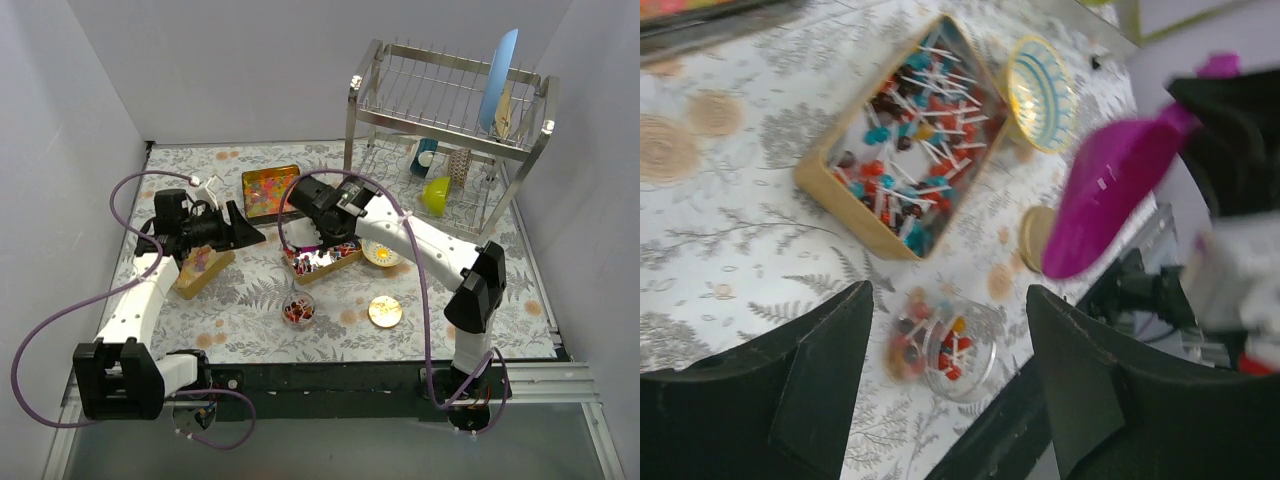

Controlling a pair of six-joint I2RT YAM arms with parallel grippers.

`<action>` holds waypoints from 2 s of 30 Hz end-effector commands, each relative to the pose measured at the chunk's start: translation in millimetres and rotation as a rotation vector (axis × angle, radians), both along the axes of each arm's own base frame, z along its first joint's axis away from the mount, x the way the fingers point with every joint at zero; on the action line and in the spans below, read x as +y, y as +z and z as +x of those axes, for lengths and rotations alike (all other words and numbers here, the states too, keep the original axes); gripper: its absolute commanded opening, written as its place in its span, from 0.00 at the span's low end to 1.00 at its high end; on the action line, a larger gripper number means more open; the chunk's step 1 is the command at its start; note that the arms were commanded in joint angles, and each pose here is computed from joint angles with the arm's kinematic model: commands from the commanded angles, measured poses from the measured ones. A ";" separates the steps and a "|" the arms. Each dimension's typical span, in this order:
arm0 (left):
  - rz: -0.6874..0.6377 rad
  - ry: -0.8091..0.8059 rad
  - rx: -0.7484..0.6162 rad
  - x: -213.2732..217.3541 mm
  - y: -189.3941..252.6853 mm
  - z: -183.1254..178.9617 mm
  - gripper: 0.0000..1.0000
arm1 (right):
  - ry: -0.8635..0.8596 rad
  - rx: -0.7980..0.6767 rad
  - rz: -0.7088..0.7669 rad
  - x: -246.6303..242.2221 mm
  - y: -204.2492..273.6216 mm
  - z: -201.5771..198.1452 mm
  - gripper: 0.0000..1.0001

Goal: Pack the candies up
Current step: Adjust the spatula.

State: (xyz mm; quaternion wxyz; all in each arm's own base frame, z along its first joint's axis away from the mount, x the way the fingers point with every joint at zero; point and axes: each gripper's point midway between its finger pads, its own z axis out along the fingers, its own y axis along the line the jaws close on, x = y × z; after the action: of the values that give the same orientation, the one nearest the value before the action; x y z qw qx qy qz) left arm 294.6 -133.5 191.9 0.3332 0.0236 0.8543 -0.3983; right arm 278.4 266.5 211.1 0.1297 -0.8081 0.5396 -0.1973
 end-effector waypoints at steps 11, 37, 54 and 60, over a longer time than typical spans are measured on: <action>-0.168 -0.175 0.035 -34.2 19.1 -24.4 0.60 | -0.026 0.139 0.252 53.1 -3.6 6.8 0.01; -0.432 -0.494 0.201 -48.9 11.1 -54.1 0.00 | 0.063 0.400 0.787 47.0 36.5 -31.4 0.23; -0.422 -0.475 0.207 -48.8 7.9 -49.6 0.00 | 0.043 0.551 0.865 49.3 35.3 -29.9 0.05; -0.325 -0.399 0.182 -42.0 1.3 -33.7 0.39 | 0.008 0.548 0.820 35.5 27.9 -28.1 0.01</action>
State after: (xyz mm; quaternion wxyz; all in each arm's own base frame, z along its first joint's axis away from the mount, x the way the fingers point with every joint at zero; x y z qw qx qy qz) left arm 246.9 -183.5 191.6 0.1312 0.0981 0.7657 -0.6220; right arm 242.1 315.0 227.4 0.2851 -0.7170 0.5775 0.2668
